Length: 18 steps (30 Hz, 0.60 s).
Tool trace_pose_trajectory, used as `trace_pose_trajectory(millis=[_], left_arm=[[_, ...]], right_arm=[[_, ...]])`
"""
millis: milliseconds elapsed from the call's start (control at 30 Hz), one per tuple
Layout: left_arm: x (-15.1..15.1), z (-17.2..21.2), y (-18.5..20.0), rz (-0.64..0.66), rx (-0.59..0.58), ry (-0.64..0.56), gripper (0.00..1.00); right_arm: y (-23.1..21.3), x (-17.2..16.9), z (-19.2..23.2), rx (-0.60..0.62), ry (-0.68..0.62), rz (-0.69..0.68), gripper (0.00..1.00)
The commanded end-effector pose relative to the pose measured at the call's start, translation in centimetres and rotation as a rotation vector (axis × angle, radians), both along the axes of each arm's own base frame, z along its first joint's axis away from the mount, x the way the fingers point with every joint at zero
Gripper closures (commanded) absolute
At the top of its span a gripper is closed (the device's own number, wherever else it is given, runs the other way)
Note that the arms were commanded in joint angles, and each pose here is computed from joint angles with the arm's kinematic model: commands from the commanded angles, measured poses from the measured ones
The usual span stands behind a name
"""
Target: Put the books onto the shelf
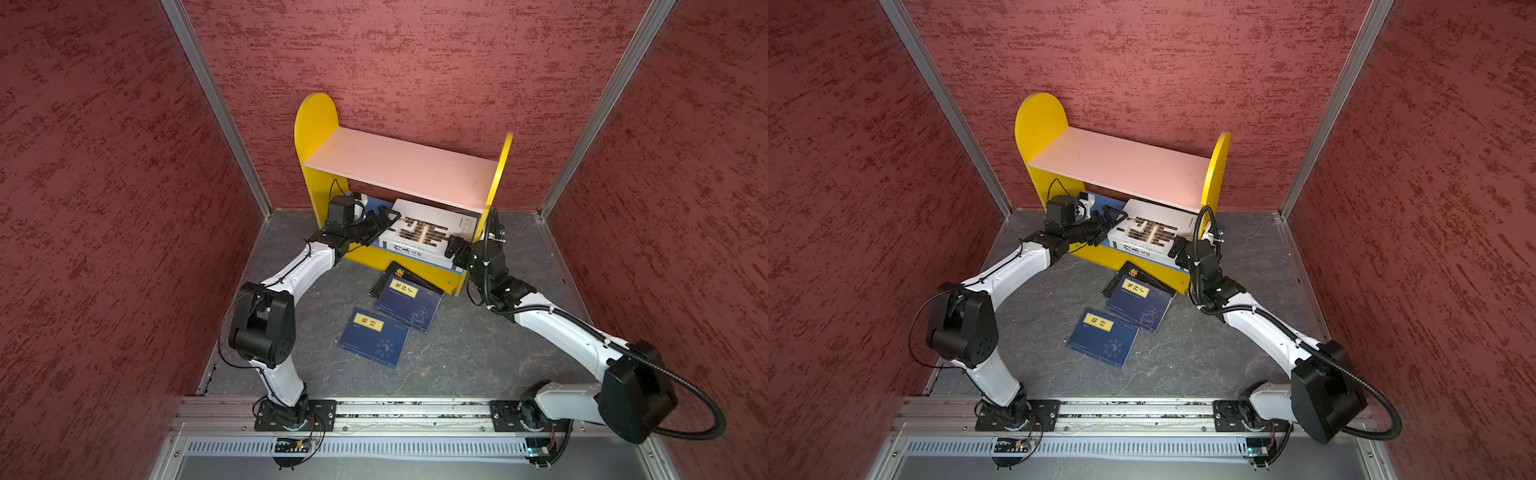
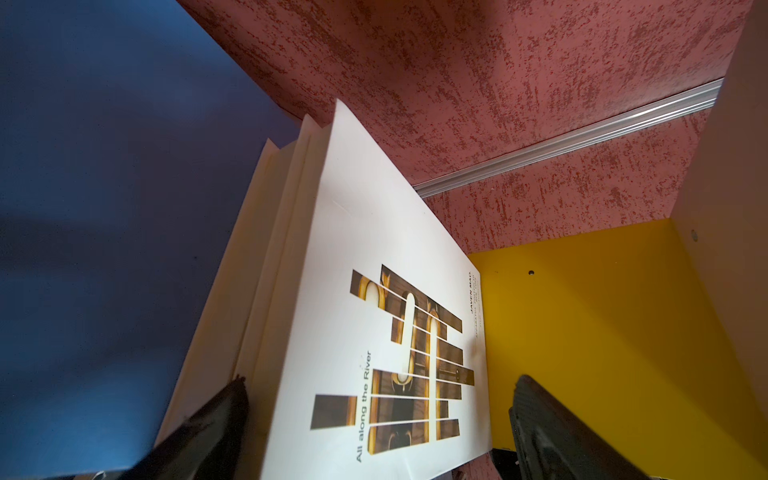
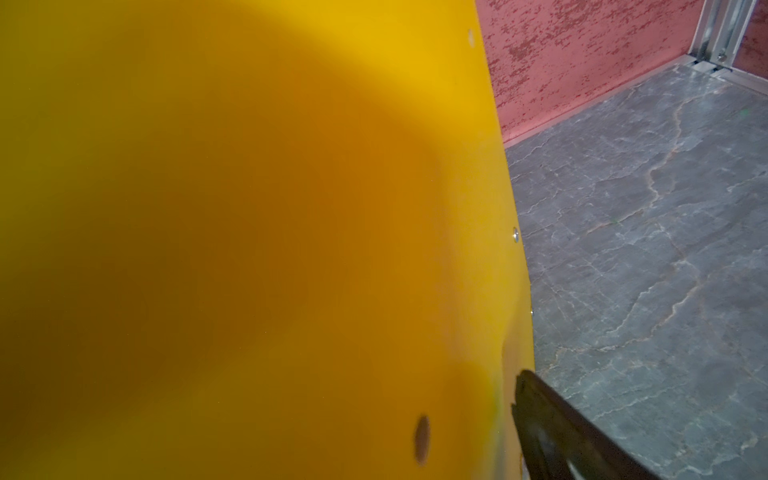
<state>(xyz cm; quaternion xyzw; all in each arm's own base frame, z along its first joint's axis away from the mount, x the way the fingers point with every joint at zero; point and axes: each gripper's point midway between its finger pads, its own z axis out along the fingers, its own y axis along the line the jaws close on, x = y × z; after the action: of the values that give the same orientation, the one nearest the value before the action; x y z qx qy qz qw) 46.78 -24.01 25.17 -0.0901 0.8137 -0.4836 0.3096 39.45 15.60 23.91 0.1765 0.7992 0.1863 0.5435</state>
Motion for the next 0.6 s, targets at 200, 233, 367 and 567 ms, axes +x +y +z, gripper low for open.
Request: trace_pose_trajectory(millis=[200, 233, 367, 567], left_arm=[[-0.1, 1.8, -1.4, -0.066, -0.032, -0.05, 0.01], [-0.2, 1.7, -1.3, -0.062, -0.029, -0.046, 0.01], [-0.3, 1.0, -0.6, -0.027, -0.007, -0.016, 0.01], [-0.3, 0.1, 0.7, 0.02, 0.028, 0.021, 0.01]], right_arm=[[1.2, -0.8, -1.6, -0.023, 0.05, 0.076, 0.01], [1.2, -0.8, -1.8, -0.025, 0.054, 0.077, 0.01], [1.2, -0.8, -1.7, -0.028, 0.054, 0.078, 0.01], [1.4, -0.8, -1.6, -0.03, 0.054, 0.092, 0.01]])
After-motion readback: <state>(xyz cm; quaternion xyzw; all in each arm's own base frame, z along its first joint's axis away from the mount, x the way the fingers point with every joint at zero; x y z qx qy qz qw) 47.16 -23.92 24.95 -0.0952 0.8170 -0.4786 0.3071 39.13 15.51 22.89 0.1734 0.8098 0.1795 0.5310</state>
